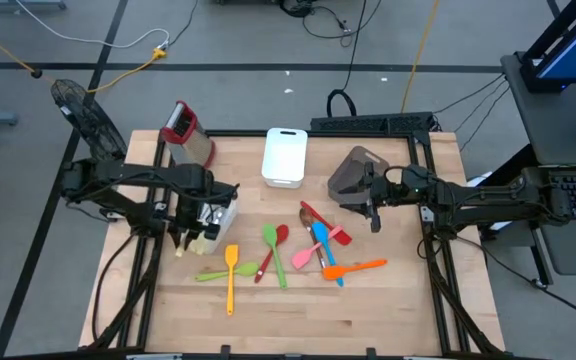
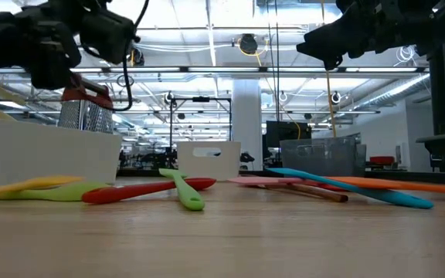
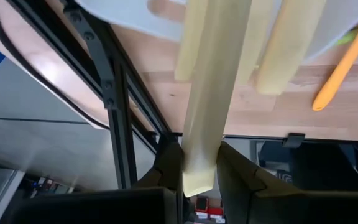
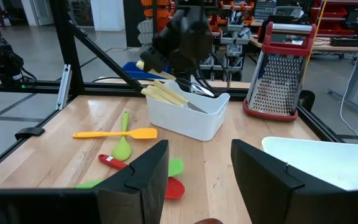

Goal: Pick & Place Kitchen Items
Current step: Put the yellow table knife into the bottom white bin

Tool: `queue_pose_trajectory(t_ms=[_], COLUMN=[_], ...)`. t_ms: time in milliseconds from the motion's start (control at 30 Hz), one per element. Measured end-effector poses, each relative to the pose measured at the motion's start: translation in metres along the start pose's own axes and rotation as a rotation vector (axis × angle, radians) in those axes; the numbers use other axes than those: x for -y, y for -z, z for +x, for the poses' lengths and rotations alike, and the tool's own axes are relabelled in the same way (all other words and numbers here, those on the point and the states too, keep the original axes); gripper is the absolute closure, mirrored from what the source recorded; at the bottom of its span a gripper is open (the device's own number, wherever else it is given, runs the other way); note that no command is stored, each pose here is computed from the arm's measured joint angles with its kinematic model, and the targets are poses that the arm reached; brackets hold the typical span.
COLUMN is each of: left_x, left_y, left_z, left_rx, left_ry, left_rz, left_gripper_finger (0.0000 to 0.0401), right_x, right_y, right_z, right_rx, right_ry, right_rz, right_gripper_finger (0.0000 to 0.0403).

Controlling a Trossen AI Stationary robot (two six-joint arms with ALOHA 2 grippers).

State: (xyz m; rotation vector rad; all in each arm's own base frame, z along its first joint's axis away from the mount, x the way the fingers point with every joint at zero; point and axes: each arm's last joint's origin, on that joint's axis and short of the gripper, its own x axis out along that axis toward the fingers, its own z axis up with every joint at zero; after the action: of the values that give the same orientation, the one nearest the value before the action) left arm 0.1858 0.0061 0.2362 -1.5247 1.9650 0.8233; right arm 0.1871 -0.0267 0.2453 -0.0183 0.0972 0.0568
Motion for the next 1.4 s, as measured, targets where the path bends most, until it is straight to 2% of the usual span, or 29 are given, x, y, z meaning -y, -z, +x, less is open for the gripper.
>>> queue_pose_trajectory(t_ms=[333, 633, 933, 1033, 1400], left_x=[-0.003, 0.012, 0.014, 0.014, 0.014], left_y=[-0.028, -0.059, -0.068, -0.068, -0.067], left_z=[-0.006, 0.001, 0.002, 0.002, -0.001], left_rx=[-0.022, -0.096, -0.115, -0.112, -0.081], left_ry=[0.033, -0.042, -0.058, -0.061, -0.07], left_rz=[0.032, 0.091, 0.106, 0.103, 0.104], left_gripper_finger=[0.0343, 0.0343, 0.0339, 0.0318, 0.0203], right_x=[0.0, 0.0, 0.0, 0.0, 0.0], right_y=[0.0, 0.002, 0.004, 0.004, 0.004], right_z=[0.0, 0.0, 0.0, 0.0, 0.0], right_rx=[0.0, -0.024, -0.045, -0.045, -0.044], right_ry=[0.0, 0.0, -0.001, -0.001, -0.001], right_rz=[0.0, 0.007, 0.011, 0.011, 0.01], right_gripper_finger=[0.0236, 0.0236, 0.0236, 0.0236, 0.0236])
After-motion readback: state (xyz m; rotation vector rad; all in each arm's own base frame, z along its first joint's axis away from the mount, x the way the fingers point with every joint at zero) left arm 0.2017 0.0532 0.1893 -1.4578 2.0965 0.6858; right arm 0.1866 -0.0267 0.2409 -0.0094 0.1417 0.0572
